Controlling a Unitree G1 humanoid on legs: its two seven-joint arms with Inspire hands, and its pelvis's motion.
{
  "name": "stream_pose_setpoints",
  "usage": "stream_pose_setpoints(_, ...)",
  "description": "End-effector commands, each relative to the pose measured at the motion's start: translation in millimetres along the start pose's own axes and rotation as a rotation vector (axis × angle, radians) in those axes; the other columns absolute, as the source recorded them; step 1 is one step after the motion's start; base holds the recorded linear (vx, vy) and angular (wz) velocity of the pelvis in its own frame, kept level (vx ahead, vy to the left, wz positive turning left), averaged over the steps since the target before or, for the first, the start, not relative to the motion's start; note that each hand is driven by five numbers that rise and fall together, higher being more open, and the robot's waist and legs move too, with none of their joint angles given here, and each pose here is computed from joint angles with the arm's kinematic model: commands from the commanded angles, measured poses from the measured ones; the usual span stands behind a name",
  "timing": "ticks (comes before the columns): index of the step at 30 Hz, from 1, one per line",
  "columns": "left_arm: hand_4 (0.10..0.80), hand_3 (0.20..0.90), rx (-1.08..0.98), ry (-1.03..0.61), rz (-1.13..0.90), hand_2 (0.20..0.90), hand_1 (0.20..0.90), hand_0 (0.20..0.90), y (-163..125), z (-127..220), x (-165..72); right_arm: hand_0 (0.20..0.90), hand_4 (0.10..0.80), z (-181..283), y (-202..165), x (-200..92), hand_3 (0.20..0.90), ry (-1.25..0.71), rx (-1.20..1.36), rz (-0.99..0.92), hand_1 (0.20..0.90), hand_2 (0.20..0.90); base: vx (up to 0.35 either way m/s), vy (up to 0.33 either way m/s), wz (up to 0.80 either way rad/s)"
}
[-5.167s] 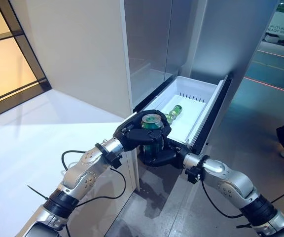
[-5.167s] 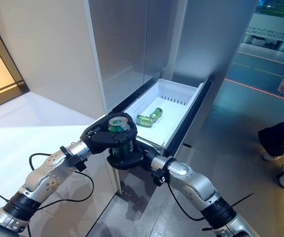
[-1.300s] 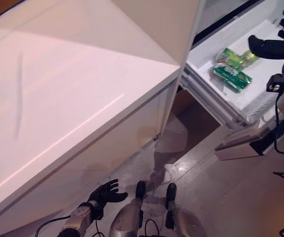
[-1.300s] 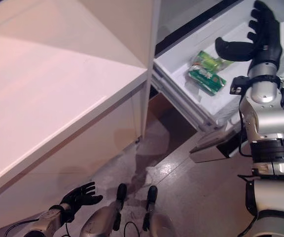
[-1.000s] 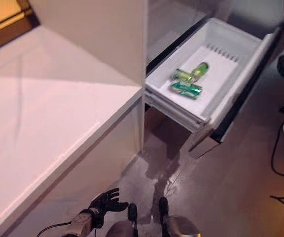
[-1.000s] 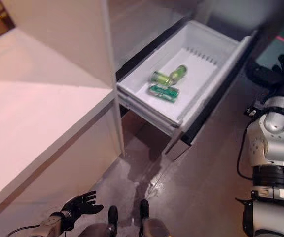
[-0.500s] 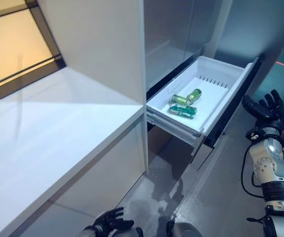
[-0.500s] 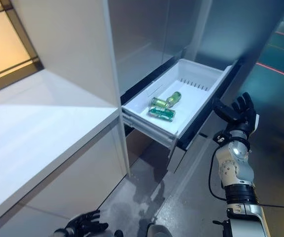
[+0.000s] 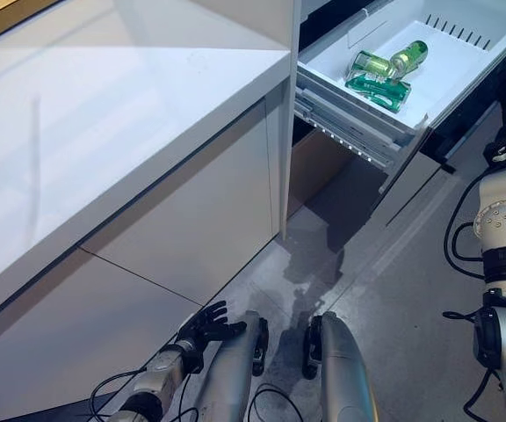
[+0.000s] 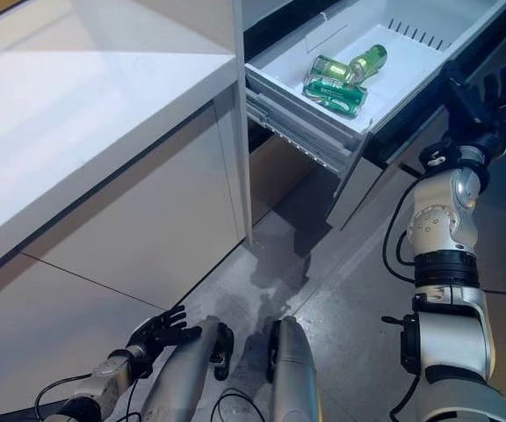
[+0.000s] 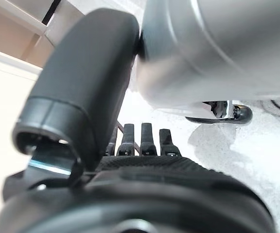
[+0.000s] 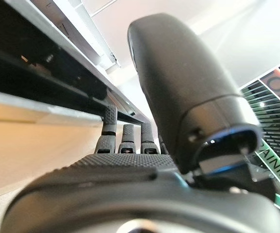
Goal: Put drinks into fridge and close the fridge
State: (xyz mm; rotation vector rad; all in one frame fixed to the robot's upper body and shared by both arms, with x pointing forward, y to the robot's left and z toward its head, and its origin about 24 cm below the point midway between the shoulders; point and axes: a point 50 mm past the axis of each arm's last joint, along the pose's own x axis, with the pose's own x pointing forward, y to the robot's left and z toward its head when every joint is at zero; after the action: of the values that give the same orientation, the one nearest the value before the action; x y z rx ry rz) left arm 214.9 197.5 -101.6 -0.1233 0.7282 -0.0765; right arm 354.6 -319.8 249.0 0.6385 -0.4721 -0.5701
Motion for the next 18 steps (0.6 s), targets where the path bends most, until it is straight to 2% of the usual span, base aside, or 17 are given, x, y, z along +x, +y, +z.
stream_pose_setpoints(1,0.800,0.900,-0.001,0.105,0.115,0.900,0.900,0.900,19.4,-32.6,-13.4,0.900,0.800,22.9,25.2,7.6,0.900,-0.029,-0.004,0.121,0.900,0.900,0.000,0.000,0.00)
stream_pose_setpoints(13,0.800,0.900,0.028,0.111,0.050,0.900,0.900,0.900,16.0,-38.8,-17.8,0.900,0.800,-11.6,90.9,-10.6,0.900,0.259,-0.030,0.656,0.900,0.900,0.028,0.018,0.02)
stream_pose_setpoints(18,0.800,0.900,0.035,0.122,0.046,0.900,0.900,0.900,22.3,-42.1,-22.1,0.900,0.800,-16.1,115.7,-12.4,0.900,0.284,-0.145,0.742,0.900,0.900,0.053,0.050,0.13)
